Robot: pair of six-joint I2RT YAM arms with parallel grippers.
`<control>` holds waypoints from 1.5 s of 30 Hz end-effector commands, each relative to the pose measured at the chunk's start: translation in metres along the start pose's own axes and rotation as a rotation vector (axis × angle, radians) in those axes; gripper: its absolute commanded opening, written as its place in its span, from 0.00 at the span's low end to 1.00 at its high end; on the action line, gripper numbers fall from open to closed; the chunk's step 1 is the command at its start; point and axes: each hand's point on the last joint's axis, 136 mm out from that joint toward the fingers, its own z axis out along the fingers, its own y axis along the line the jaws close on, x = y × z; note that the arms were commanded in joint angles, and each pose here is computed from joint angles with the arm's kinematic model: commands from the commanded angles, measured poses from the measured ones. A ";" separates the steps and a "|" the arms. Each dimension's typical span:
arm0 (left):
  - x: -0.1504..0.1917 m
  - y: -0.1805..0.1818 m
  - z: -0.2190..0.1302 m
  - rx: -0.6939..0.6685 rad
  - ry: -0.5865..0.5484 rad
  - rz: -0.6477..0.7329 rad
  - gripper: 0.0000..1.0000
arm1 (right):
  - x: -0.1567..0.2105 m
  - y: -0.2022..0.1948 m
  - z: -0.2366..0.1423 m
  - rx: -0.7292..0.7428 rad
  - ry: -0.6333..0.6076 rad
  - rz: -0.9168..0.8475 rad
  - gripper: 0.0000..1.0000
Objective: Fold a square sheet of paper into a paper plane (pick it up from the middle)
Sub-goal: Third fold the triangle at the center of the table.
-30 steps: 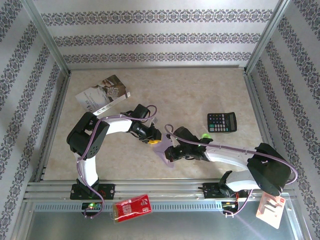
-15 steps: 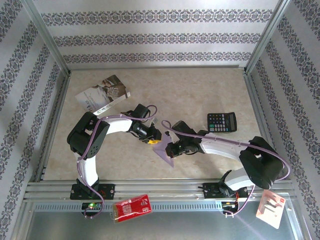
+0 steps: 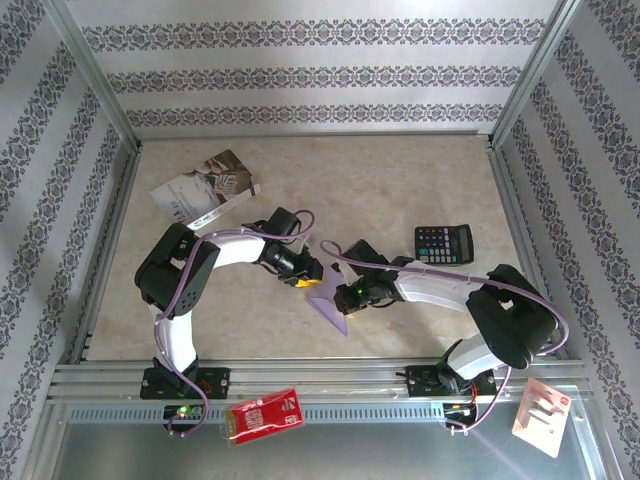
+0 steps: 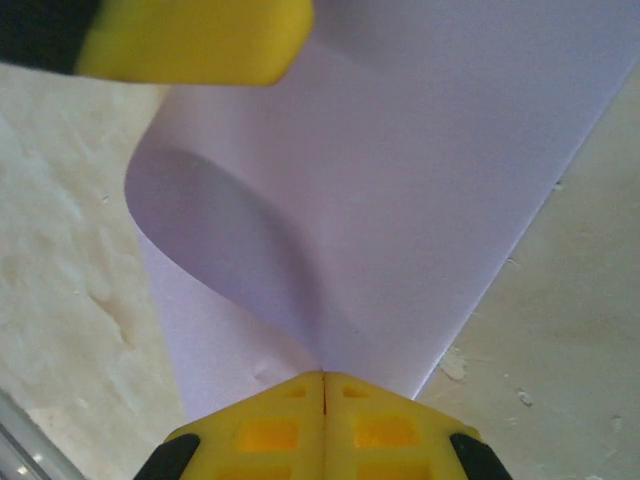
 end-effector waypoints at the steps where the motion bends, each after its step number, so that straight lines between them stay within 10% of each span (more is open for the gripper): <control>1: 0.014 0.048 0.027 -0.130 0.056 -0.045 0.32 | -0.008 -0.006 -0.001 0.032 -0.007 -0.008 0.01; 45: 0.016 0.049 0.028 -0.127 0.061 -0.046 0.32 | -0.005 -0.003 0.010 0.015 -0.001 0.007 0.01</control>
